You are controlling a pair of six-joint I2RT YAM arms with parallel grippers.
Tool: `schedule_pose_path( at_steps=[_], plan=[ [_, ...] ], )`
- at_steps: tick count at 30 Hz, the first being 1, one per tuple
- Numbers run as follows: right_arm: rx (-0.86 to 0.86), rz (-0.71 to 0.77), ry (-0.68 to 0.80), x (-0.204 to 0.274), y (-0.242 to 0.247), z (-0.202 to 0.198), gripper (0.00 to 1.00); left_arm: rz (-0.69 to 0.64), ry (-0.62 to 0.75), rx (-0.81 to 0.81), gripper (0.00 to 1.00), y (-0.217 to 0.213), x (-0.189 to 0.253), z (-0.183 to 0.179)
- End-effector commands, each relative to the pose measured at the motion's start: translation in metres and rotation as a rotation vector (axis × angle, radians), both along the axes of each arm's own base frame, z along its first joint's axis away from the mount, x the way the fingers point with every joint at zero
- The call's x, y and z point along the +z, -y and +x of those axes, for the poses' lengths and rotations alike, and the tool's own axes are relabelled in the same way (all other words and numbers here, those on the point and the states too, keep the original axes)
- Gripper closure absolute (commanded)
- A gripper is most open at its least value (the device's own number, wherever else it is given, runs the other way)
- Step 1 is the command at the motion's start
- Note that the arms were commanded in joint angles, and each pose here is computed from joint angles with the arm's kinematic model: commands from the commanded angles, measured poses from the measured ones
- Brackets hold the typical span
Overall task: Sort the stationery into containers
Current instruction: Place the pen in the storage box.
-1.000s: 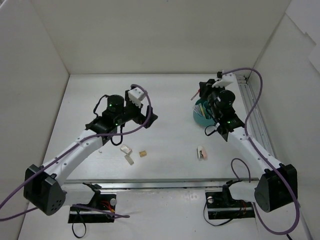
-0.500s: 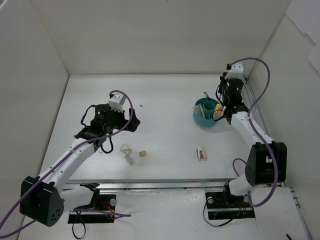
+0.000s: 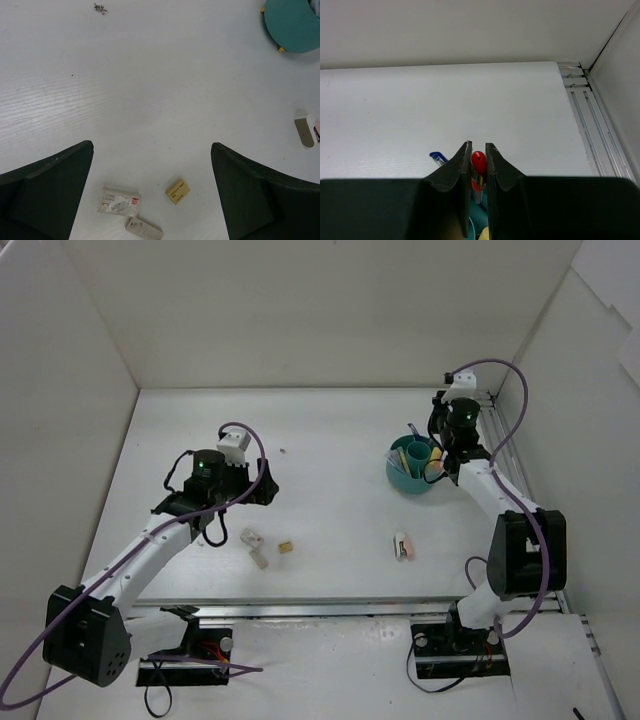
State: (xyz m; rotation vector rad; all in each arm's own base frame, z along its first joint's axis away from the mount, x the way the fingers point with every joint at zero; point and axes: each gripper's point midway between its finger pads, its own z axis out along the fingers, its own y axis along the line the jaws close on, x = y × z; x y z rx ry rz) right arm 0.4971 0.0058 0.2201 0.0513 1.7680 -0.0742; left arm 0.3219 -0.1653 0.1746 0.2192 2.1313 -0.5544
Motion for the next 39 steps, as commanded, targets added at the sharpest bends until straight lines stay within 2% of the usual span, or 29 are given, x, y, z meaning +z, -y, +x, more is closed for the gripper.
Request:
schedule_pose_path(
  at_steps=[1, 9, 12, 13, 16, 21, 22, 26, 27, 28, 29, 30, 35, 39],
  plan=[
    [0.016, 0.025, 0.128, 0.039, -0.003, 0.013, 1.0, -0.032, 0.061, 0.024, 0.0, -0.002, 0.02, 0.004],
    [0.03, 0.062, 0.059, 0.005, -0.009, 0.015, 0.92, -0.034, 0.044, 0.049, 0.0, -0.006, 0.014, -0.001],
    [0.029, 0.067, 0.052, 0.001, -0.009, 0.013, 0.82, -0.028, 0.038, 0.054, 0.0, -0.009, 0.012, -0.004],
    [0.063, 0.067, 0.052, 0.002, -0.014, 0.013, 0.74, -0.029, 0.039, 0.056, 0.0, -0.009, 0.012, -0.004],
    [0.1, 0.067, 0.044, 0.001, -0.022, 0.011, 0.64, -0.028, 0.037, 0.063, 0.0, -0.011, 0.012, -0.006],
    [0.174, 0.059, 0.036, 0.01, -0.046, 0.002, 0.51, -0.049, 0.002, 0.061, 0.0, -0.01, 0.007, -0.016],
    [0.22, 0.008, 0.042, 0.013, -0.057, 0.0, 0.49, -0.049, 0.003, 0.064, 0.0, -0.011, 0.008, -0.017],
    [0.316, -0.017, 0.054, 0.029, -0.081, -0.01, 0.38, -0.047, -0.004, 0.095, 0.0, -0.018, 0.008, -0.024],
    [0.338, -0.023, 0.064, 0.036, -0.085, -0.015, 0.34, -0.044, -0.007, 0.097, 0.0, -0.019, 0.007, -0.026],
    [0.355, -0.036, 0.069, 0.04, -0.09, -0.018, 0.23, -0.052, -0.001, 0.1, 0.0, -0.019, 0.01, -0.027],
    [0.364, -0.043, 0.074, 0.044, -0.093, -0.021, 0.07, -0.051, -0.005, 0.102, 0.0, -0.02, 0.008, -0.029],
    [0.368, -0.051, 0.08, 0.052, -0.094, -0.027, 0.02, -0.051, -0.011, 0.105, 0.0, -0.021, 0.007, -0.031],
    [0.389, -0.102, 0.124, 0.078, -0.105, -0.052, 0.02, -0.056, -0.059, 0.133, 0.0, -0.025, -0.003, -0.04],
    [0.433, -0.111, 0.104, 0.088, -0.119, -0.08, 0.02, -0.072, -0.097, 0.152, 0.0, -0.027, -0.016, -0.05]
  ],
)
